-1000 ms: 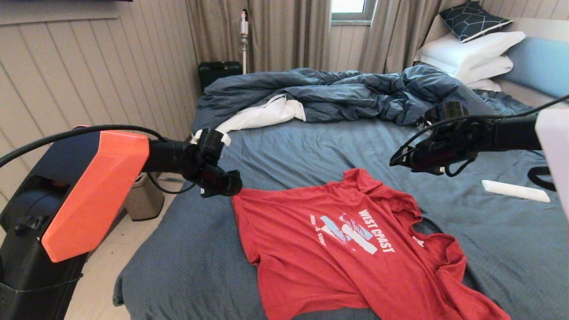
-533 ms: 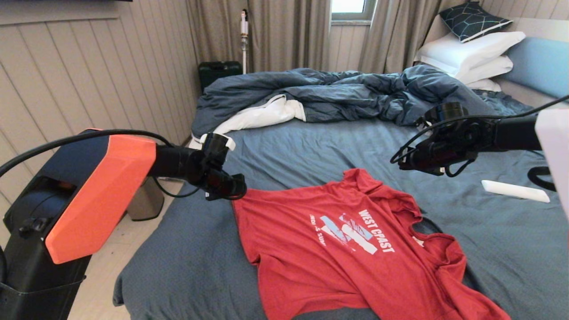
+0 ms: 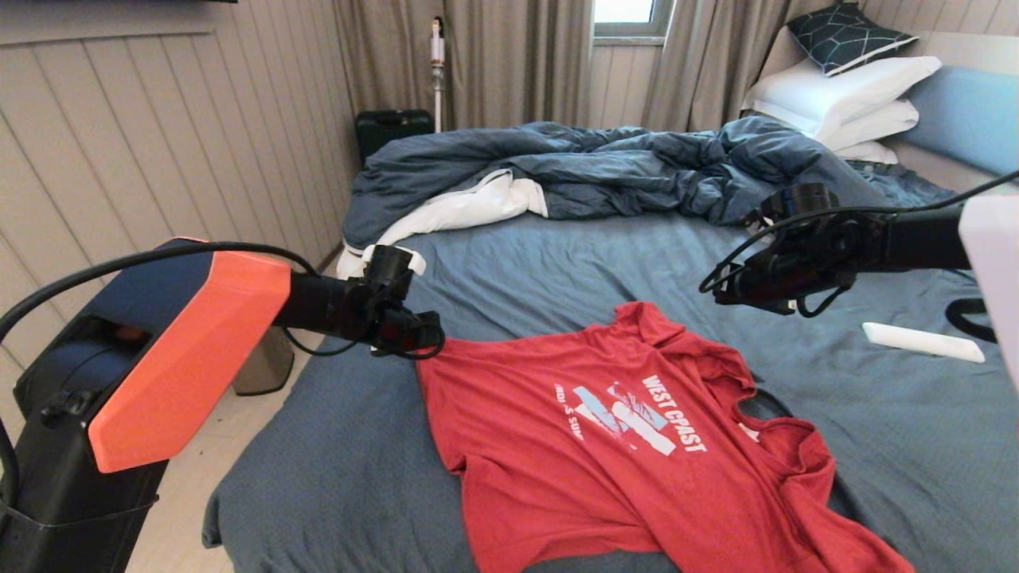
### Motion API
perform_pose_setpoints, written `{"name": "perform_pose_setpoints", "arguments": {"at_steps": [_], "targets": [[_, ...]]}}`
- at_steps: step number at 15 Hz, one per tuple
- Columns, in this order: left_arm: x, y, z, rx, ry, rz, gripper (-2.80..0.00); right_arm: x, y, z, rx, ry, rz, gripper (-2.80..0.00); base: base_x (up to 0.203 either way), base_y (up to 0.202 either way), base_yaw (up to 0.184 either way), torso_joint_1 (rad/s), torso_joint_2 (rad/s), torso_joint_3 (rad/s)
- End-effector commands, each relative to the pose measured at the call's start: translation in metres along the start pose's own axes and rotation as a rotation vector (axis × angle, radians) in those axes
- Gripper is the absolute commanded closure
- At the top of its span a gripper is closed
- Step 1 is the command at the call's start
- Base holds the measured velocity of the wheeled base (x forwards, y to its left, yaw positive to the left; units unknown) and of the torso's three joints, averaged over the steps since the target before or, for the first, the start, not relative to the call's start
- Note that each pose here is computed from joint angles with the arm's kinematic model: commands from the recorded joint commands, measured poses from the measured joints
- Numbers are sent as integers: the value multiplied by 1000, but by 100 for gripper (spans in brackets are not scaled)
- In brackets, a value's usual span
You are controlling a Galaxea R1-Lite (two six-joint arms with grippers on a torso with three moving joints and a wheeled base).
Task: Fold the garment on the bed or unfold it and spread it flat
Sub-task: Unford the red T-shirt
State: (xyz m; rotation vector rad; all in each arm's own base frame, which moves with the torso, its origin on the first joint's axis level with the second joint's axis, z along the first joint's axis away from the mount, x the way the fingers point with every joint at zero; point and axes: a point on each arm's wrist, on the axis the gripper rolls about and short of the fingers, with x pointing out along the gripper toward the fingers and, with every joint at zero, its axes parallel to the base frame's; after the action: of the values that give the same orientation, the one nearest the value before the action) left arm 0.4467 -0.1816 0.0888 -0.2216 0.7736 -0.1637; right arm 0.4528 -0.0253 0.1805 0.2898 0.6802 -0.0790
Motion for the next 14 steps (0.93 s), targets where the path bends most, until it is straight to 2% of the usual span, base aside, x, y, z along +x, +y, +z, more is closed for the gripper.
{"name": "perform_pose_setpoints", "arguments": {"at_steps": [1, 8, 9, 13, 14], "targets": [[13, 3, -9, 2, 18, 23, -280, 0, 0, 0, 1, 3, 1, 0, 0, 0, 0, 0, 0, 0], [25, 5, -18, 4, 24, 31, -280, 5, 0, -3, 1, 12, 0, 0, 0, 0, 0, 0, 0, 0], [26, 4, -20, 7, 29, 31, 0, 4, 0, -2, 1, 9, -1, 0, 0, 0, 0, 0, 0, 0], [26, -7, -33, 30, 37, 29, 0, 3, 0, -2, 1, 10, -1, 0, 0, 0, 0, 0, 0, 0], [27, -13, -39, 46, 0, 52, 0, 3, 0, -2, 1, 8, -1, 0, 0, 0, 0, 0, 0, 0]]}}
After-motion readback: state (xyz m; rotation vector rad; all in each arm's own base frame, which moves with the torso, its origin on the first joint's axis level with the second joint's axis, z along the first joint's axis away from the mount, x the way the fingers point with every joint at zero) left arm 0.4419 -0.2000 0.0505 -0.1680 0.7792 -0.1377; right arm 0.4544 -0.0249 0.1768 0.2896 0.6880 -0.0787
